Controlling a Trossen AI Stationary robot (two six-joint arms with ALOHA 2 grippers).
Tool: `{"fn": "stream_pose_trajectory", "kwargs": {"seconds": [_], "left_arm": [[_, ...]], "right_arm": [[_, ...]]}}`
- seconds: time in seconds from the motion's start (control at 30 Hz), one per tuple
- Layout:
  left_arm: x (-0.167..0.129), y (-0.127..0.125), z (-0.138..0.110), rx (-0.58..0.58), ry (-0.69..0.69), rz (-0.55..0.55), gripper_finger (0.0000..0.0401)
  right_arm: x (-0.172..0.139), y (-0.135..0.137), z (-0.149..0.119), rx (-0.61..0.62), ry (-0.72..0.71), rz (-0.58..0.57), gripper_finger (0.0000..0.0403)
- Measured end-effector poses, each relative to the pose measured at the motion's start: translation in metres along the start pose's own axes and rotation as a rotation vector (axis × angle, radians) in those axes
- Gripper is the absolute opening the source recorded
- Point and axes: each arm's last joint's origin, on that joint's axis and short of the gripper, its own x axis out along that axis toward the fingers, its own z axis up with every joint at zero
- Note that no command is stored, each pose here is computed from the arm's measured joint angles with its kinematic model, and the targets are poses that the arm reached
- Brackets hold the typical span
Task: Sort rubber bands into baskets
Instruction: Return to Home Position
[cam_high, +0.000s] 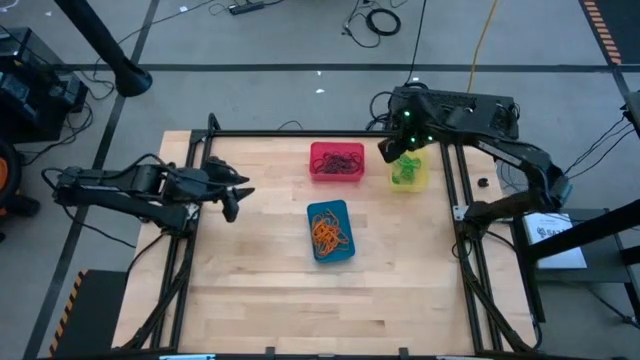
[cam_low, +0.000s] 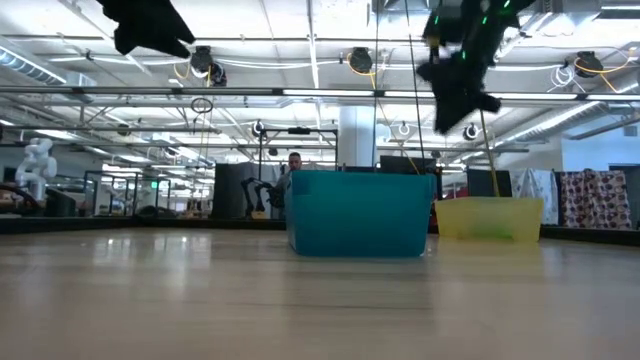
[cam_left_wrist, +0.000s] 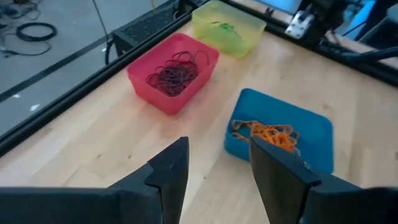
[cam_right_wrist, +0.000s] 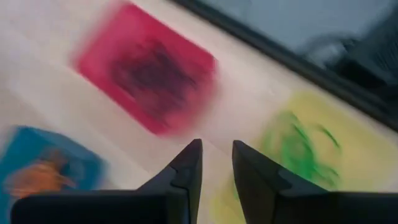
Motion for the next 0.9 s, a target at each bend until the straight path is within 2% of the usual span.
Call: {"fn": "stream_pose_trajectory", "kwargs": {"seconds": [0.17,0.3,0.6,0.73,0.9], "left_arm": [[-0.014,0.006,0.001,-0.024,-0.039,-0.051,0.0175],[-0.030,0.013,0.001,-0.049,-0.095,-0.079,0.0175],[-0.065,0.034,-0.005,-0.067,-0.205,-0.123,0.0175],[-0.073,0.041,-0.012,-0.069,-0.195,-0.118,0.0175],[-0.072,0.045,-0.020,-0.067,-0.190,-0.112,0.0175]], "right_arm": [[-0.040,0.024,-0.006,-0.017,-0.208,0.155,0.0077],[-0.066,0.040,-0.019,-0.067,-0.286,0.249,0.0075],[-0.080,0.070,-0.055,-0.135,-0.248,0.238,0.0075],[-0.084,0.084,-0.070,-0.186,-0.236,0.239,0.0075],[-0.091,0.101,-0.085,-0.259,-0.246,0.293,0.0075]]}}
